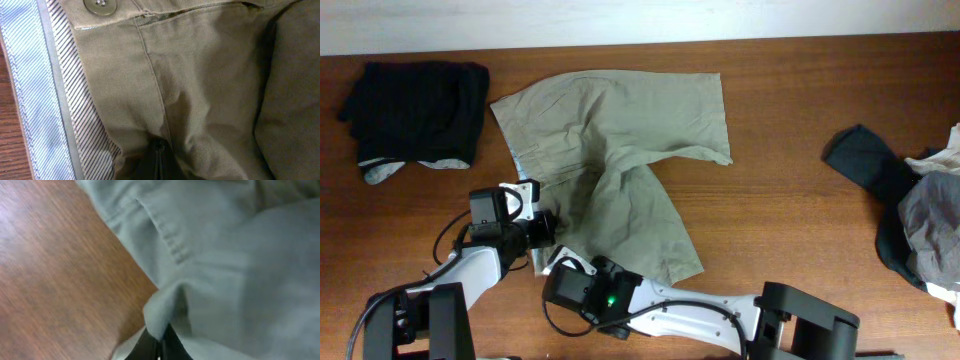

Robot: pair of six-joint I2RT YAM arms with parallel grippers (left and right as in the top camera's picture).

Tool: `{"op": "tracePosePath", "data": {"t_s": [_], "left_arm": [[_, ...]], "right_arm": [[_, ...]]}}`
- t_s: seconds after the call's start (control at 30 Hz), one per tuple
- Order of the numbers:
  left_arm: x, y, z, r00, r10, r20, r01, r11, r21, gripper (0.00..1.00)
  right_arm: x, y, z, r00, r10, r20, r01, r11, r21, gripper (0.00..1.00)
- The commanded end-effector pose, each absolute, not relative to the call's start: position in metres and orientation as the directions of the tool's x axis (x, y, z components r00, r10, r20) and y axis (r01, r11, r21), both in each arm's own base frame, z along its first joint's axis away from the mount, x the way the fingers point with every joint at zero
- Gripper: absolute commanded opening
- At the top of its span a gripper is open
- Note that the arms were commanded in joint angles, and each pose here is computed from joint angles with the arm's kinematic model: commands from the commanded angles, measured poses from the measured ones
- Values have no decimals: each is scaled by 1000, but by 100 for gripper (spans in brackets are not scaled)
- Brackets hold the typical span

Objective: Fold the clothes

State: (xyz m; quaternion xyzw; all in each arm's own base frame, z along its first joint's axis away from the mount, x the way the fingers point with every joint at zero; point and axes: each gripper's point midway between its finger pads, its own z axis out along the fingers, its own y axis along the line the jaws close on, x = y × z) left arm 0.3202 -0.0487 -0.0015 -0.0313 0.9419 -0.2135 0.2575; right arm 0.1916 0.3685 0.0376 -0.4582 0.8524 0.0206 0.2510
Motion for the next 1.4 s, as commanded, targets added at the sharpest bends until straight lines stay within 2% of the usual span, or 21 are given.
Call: {"op": "tracePosePath", "data": {"t_s": [0.0,0.1,0.17,0.3,0.37,0.47,0.63,0.67,0.7,0.73,0.83,0.93,1.1,1.23,1.37], "left_arm": [[312,-51,-11,-885,-174,-431,35,900,-435,1],[312,-51,-11,-885,-174,-431,33,901,-432,1],[312,-51,-11,-885,-174,-432,33,901,-432,0],[312,-51,-11,-885,-174,-432,33,901,-432,0],[312,-48,-12,-885,-175,-432,23,909,-417,1],[311,-47,-14,-887,-176,-426,17,911,-412,0],[310,-45,-15,-888,-177,-425,10,916,-402,1],[309,-43,-16,-889,-178,-421,2,920,-392,0],[309,-41,-17,-890,-178,-419,-4,923,-384,0],[309,-40,-18,-891,-179,-418,-9,926,-376,0],[310,-37,-17,-889,-179,-420,-15,931,-365,1],[313,-37,-15,-892,-179,-415,-17,931,-365,1],[313,-37,-10,-907,-180,-381,-31,930,-367,0],[316,-37,-2,-915,-181,-360,-39,929,-368,0],[329,-37,32,-904,-165,-394,-11,932,-363,0]], "right_arm": [[215,354,55,-528,-716,-457,-706,669,-232,4],[244,336,97,-548,-673,-497,-627,724,-289,4],[276,302,143,-568,-610,-553,-508,788,-348,4],[314,242,177,-601,-562,-568,-407,827,-388,4],[336,199,185,-628,-570,-530,-365,817,-447,4],[365,133,191,-705,-479,-524,-214,847,-486,4],[363,65,163,-864,-206,-459,-72,954,-292,4],[360,50,160,-886,-142,-442,-18,962,-274,22],[357,37,158,-898,-91,-431,31,963,-269,72],[355,26,158,-905,-55,-422,65,962,-265,99],[345,0,166,-916,10,-400,127,956,-266,99],[338,-2,184,-899,22,-437,139,961,-238,99],[333,31,186,-906,86,-415,70,996,52,99],[336,24,178,-906,314,-283,196,905,377,99],[331,-1,173,-892,383,-241,269,877,399,99]]}}
